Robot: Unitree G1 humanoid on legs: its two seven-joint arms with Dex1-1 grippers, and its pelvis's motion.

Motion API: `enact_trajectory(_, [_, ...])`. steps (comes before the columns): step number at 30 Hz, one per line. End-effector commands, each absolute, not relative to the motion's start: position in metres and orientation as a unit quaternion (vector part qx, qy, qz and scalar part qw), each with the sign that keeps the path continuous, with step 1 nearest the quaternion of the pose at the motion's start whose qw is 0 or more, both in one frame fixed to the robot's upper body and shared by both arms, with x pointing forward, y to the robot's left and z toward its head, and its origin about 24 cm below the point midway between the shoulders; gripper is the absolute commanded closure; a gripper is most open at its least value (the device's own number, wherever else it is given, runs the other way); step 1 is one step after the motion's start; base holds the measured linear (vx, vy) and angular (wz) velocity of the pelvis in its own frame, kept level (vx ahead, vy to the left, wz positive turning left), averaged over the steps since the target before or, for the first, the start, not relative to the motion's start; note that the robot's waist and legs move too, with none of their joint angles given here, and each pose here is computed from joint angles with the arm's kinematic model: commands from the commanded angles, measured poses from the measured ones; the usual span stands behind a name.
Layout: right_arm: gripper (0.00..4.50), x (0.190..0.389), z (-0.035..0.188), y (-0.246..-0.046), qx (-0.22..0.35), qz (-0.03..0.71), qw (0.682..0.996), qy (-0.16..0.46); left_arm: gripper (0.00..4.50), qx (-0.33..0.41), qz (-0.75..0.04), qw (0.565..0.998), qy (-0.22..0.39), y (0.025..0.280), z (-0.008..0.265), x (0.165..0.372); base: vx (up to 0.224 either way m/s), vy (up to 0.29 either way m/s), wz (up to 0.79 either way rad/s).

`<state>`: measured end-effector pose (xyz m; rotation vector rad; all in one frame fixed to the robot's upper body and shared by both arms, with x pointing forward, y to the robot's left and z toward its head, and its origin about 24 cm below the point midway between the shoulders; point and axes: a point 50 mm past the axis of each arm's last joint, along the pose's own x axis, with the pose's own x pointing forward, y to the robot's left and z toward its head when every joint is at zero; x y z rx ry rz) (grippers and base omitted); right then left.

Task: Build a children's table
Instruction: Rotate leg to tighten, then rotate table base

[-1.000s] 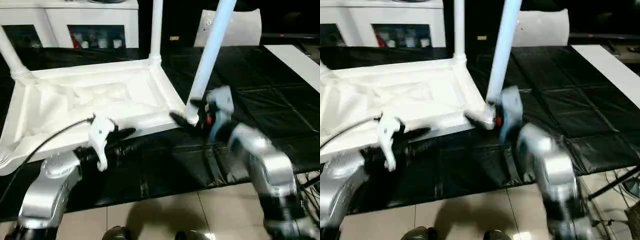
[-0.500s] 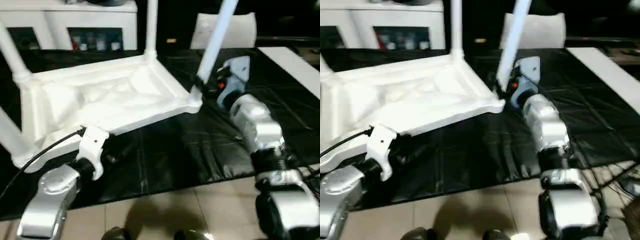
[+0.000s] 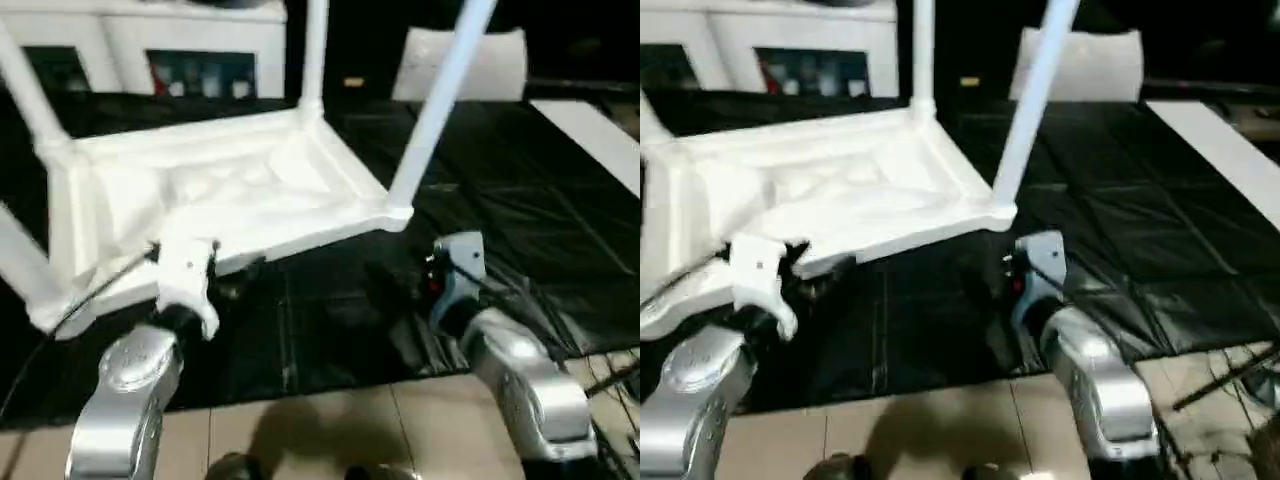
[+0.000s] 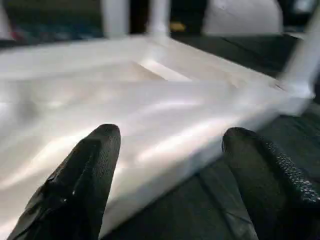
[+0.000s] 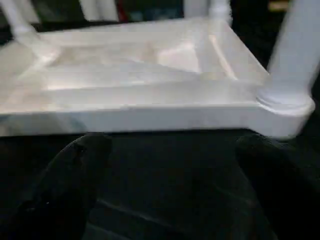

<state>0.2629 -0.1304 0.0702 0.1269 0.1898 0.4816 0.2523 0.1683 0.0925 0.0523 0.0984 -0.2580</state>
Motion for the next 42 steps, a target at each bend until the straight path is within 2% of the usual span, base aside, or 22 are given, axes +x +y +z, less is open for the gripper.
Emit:
enact_trajectory(1, [0.0,0.261,0.075,-0.138,0.045,0.207,0.974,0.076,0.7,0.023,-0.112,0.991,0.065,0.168,0.088,0.253,-0.027,-0.126,0.59])
enact_trajectory(6, [0.0,0.258,0.076,-0.144,0.03,0.178,0.979,0.09,0.7,0.041,-0.07,0.993,0.087,0.174,0.084,0.249,-0.005,-0.055,0.42])
enact_trajectory(8, [0.0,0.255,0.074,-0.141,0.06,0.187,0.973,0.12,0.7,0.034,-0.058,0.993,0.093,0.176,0.082,0.244,-0.003,0.073,0.41])
enact_trajectory(12, [0.0,0.252,0.077,-0.135,0.062,0.215,0.968,0.113,0.7,0.038,-0.037,0.994,0.094,0.181,0.08,0.241,0.002,0.073,0.1])
enact_trajectory(14, [0.0,0.248,0.081,-0.127,0.062,0.254,0.961,0.093,0.7,0.027,-0.008,0.996,0.087,0.189,0.08,0.238,0.0,0.0,0.0])
enact_trajectory(17, [0.0,0.248,0.082,-0.125,0.052,0.262,0.96,0.083,0.7,0.029,0.017,0.995,0.093,0.194,0.08,0.235,-0.069,-0.031,-0.03])
enact_trajectory(21, [0.0,0.246,0.082,-0.12,0.049,0.298,0.948,0.096,0.7,0.029,0.062,0.991,0.111,0.202,0.076,0.228,-0.025,-0.065,0.0])
enact_trajectory(25, [0.0,0.238,0.085,-0.113,0.074,0.363,0.923,0.101,0.7,0.019,0.151,0.981,0.117,0.215,0.074,0.217,0.004,-0.071,0.02])
enact_trajectory(30, [0.0,0.233,0.09,-0.11,0.078,0.425,0.897,0.092,0.7,0.009,0.209,0.973,0.1,0.223,0.078,0.209,0.009,-0.024,0.01])
enact_trajectory(34, [0.0,0.231,0.096,-0.109,0.071,0.46,0.88,0.094,0.7,0.029,0.235,0.97,0.06,0.234,0.088,0.213,0.0,0.0,0.0])
enact_trajectory(40, [0.0,0.233,0.098,-0.107,0.06,0.476,0.873,0.088,0.7,0.039,0.226,0.972,0.047,0.252,0.092,0.227,0.0,0.0,0.0])
enact_trajectory(42, [0.0,0.234,0.098,-0.106,0.06,0.477,0.873,0.087,0.58,0.04,0.215,0.975,0.045,0.259,0.093,0.234,0.0,0.0,0.0])
